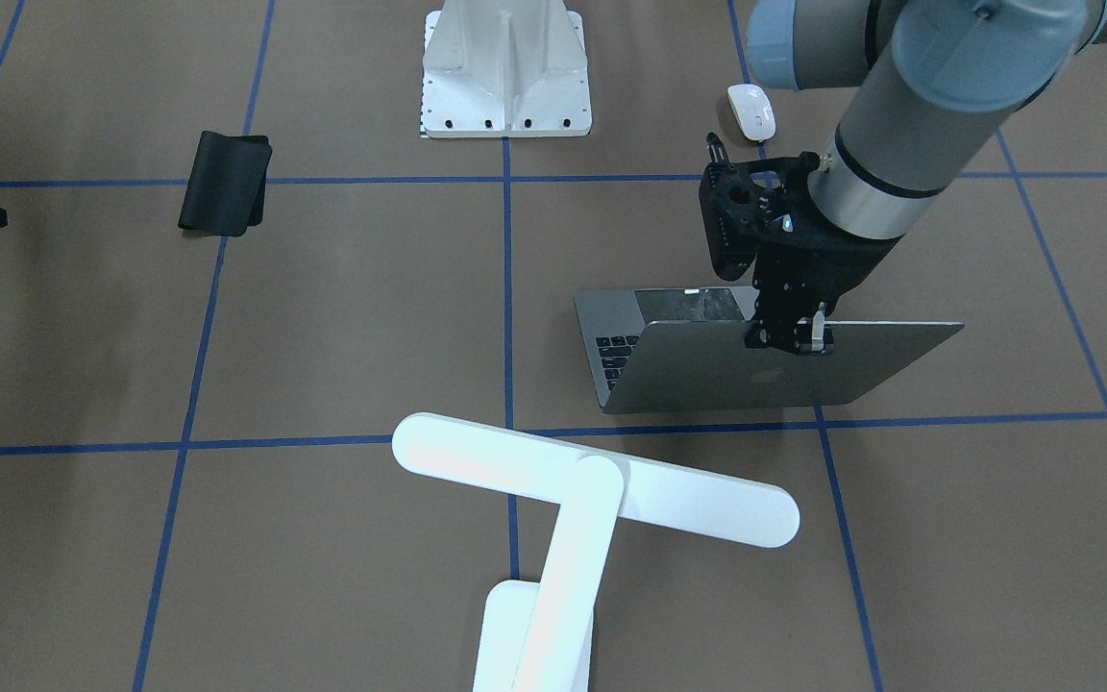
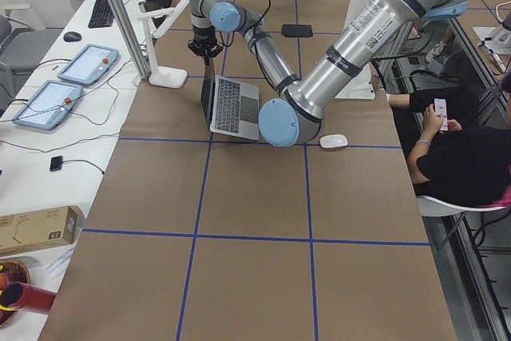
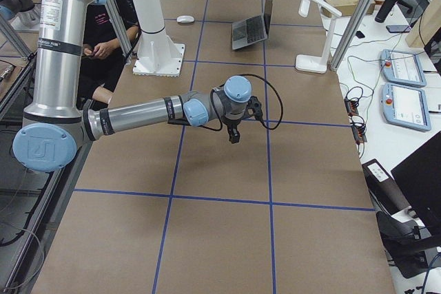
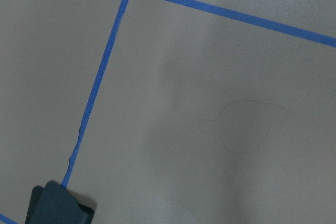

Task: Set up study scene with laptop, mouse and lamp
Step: 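Slide the laptop with the left gripper toward the table center, then release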

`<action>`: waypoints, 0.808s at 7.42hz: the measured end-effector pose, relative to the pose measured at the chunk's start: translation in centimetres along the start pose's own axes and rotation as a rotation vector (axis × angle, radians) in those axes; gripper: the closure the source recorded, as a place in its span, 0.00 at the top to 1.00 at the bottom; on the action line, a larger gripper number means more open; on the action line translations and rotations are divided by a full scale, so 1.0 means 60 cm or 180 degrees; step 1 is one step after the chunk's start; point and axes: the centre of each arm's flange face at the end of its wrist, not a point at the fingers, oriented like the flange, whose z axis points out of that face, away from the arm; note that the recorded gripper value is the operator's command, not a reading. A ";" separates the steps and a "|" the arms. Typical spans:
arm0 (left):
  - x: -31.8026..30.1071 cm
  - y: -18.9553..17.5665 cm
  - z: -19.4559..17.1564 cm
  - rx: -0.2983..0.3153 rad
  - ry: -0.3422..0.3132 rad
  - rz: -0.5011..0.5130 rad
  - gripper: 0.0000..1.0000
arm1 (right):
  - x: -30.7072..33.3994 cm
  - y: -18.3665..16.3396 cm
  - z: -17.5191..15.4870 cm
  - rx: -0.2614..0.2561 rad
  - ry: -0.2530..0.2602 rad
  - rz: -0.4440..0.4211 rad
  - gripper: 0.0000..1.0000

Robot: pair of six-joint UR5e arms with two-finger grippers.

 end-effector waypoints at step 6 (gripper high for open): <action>0.010 -0.048 0.051 -0.0085 -0.0269 0.0247 0.05 | -0.007 -0.003 -0.005 0.0019 -0.0009 0.0005 1.00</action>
